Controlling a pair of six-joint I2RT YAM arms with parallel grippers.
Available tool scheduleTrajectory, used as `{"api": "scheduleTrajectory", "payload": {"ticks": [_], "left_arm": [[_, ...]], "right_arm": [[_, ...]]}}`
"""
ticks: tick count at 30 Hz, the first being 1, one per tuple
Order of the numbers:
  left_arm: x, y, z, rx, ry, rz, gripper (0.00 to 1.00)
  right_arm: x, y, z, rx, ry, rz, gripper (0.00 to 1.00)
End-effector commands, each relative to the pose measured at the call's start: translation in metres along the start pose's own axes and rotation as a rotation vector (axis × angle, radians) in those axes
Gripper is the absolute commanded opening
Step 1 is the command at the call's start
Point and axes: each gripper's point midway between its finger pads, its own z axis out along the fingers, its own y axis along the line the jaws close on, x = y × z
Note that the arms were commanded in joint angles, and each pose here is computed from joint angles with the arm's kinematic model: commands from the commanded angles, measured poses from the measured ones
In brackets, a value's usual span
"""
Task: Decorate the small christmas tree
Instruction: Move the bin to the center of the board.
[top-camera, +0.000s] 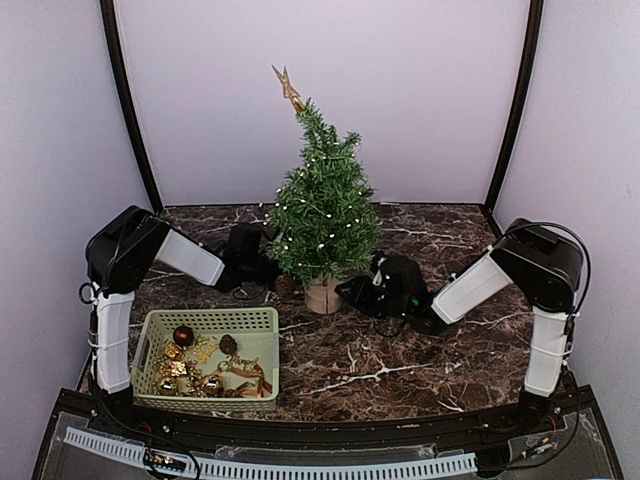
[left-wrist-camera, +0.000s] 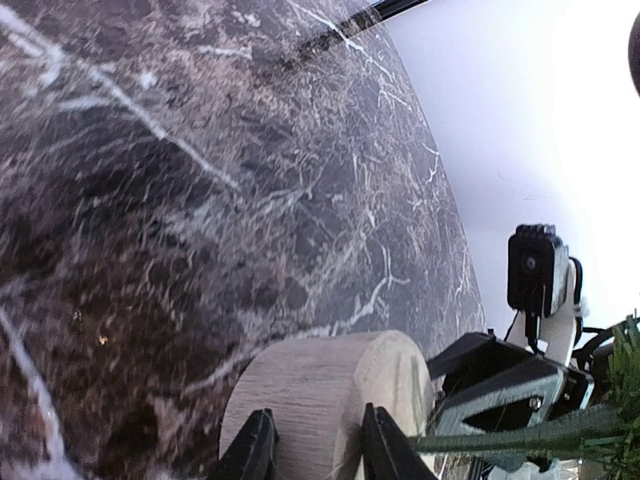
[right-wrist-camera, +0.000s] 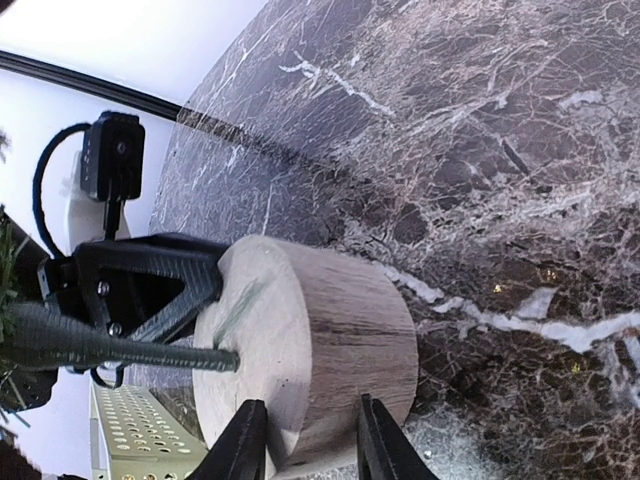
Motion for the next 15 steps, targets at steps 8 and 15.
{"api": "scheduleTrajectory", "payload": {"ticks": [8, 15], "left_arm": [[-0.013, -0.041, 0.02, 0.132, 0.0, 0.127, 0.32], [-0.05, -0.023, -0.035, 0.034, -0.143, 0.137, 0.36]], "right_arm": [[-0.008, 0.027, -0.021, -0.067, -0.048, -0.021, 0.33], [-0.024, 0.024, -0.062, -0.012, -0.131, -0.041, 0.43]]}}
